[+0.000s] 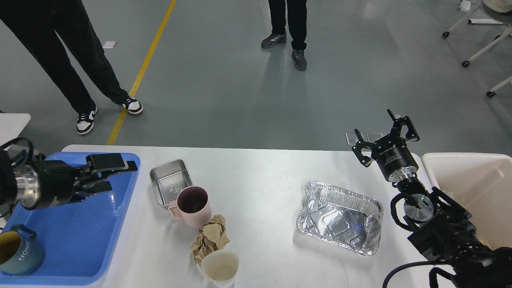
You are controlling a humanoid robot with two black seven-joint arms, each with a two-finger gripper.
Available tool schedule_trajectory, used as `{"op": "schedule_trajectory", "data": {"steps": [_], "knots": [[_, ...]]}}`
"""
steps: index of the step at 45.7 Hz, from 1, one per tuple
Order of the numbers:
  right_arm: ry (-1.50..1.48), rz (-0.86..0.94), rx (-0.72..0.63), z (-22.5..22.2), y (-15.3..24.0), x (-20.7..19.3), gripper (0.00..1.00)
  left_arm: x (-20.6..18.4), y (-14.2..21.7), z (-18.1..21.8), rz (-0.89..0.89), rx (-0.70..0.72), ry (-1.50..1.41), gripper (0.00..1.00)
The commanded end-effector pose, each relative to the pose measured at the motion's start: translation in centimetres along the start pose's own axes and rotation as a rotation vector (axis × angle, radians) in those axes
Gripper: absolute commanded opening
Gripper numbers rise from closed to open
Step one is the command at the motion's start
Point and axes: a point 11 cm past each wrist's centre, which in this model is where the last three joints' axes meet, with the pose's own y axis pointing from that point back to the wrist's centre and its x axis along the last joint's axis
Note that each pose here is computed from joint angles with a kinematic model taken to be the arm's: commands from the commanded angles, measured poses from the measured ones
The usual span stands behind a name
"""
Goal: Tidy desktop
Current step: 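Reach the left gripper to the pink mug and grasp it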
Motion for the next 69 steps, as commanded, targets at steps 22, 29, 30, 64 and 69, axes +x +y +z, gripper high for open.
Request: {"op": "schedule_trajectory", "data": {"steps": [22,29,30,64,69], "knots": [[0.002,-0.019,-0.001,-0.2,0.0,-0.3,1.00,-5.1,-11.6,-0.9,-0.013,0.119,-0.096,0.86],[0.001,-0.018,-0.003,-0.1,0.1,-0.3,1.00,-6.1,-12.7,-1.4,-0.025,0.134,-0.104,0.83],[0.001,-0.018,-0.003,-0.1,0.1,-0.3,1.00,-6.1,-12.8,-1.4,-0.024,0.136,-0.107,0.82],[0.001,-0.011,-0.004,0.0,0.4,0.1,1.00,-8.4,-15.1,-1.4,-0.034,0.153,-0.171,0.62],[0.001,-0.009,-0.006,0.0,0.4,0.1,1.00,-8.6,-15.1,-1.8,-0.036,0.161,-0.166,0.59]]}}
